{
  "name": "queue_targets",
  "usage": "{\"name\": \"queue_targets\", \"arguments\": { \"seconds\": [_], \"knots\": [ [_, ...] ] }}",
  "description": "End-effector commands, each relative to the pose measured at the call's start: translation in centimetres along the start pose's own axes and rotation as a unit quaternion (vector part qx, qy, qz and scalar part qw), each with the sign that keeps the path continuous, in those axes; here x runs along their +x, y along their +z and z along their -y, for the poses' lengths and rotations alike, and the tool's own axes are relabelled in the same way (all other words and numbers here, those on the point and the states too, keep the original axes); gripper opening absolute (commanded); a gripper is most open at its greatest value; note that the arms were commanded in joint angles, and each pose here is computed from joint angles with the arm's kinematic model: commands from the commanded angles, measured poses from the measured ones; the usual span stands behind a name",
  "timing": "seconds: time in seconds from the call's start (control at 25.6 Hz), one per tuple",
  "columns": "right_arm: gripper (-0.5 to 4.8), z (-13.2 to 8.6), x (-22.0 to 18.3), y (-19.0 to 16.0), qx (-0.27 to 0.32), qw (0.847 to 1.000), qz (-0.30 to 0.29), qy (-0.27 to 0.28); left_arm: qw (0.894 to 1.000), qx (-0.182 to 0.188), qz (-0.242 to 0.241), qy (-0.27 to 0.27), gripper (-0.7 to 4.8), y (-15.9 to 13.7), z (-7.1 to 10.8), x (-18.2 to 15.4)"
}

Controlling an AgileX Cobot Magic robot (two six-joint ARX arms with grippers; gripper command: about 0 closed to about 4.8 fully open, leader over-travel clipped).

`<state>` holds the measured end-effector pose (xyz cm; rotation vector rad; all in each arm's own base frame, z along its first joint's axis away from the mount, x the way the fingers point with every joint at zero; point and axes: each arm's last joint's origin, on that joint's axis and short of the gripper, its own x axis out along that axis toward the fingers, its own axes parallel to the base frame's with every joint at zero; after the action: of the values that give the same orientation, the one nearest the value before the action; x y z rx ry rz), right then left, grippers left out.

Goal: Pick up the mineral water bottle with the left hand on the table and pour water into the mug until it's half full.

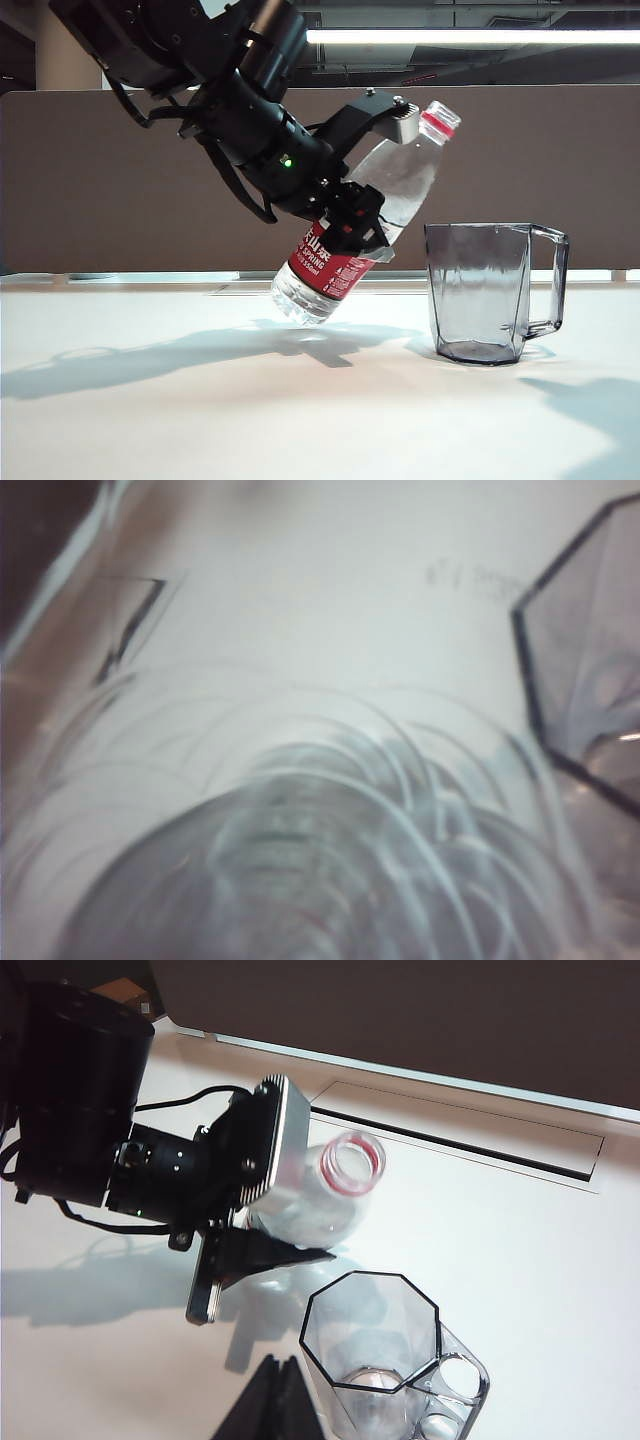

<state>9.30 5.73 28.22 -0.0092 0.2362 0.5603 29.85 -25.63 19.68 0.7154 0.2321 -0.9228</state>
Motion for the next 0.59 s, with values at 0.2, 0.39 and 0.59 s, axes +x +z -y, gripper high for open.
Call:
{"name": "queue_targets", "arguments": {
  "seconds": [0.2,0.39,0.59],
  "knots": [
    [-0.02,-0.03,-0.14,0.48,-0.002,1.0,0.016,0.001,0.994,0.075,-0.011,0.077,2.5,1.57,-0.08,-0.3],
    [-0.02,-0.03,-0.14,0.48,-0.002,1.0,0.016,0.002,0.99,0.103,-0.028,0.096,2.5,1.76,0.16,-0.31],
    [-0.02,-0.03,-0.14,0.48,-0.002,1.0,0.016,0.001,0.984,0.14,-0.038,0.104,2.5,2.06,0.51,-0.33]
  ]
}}
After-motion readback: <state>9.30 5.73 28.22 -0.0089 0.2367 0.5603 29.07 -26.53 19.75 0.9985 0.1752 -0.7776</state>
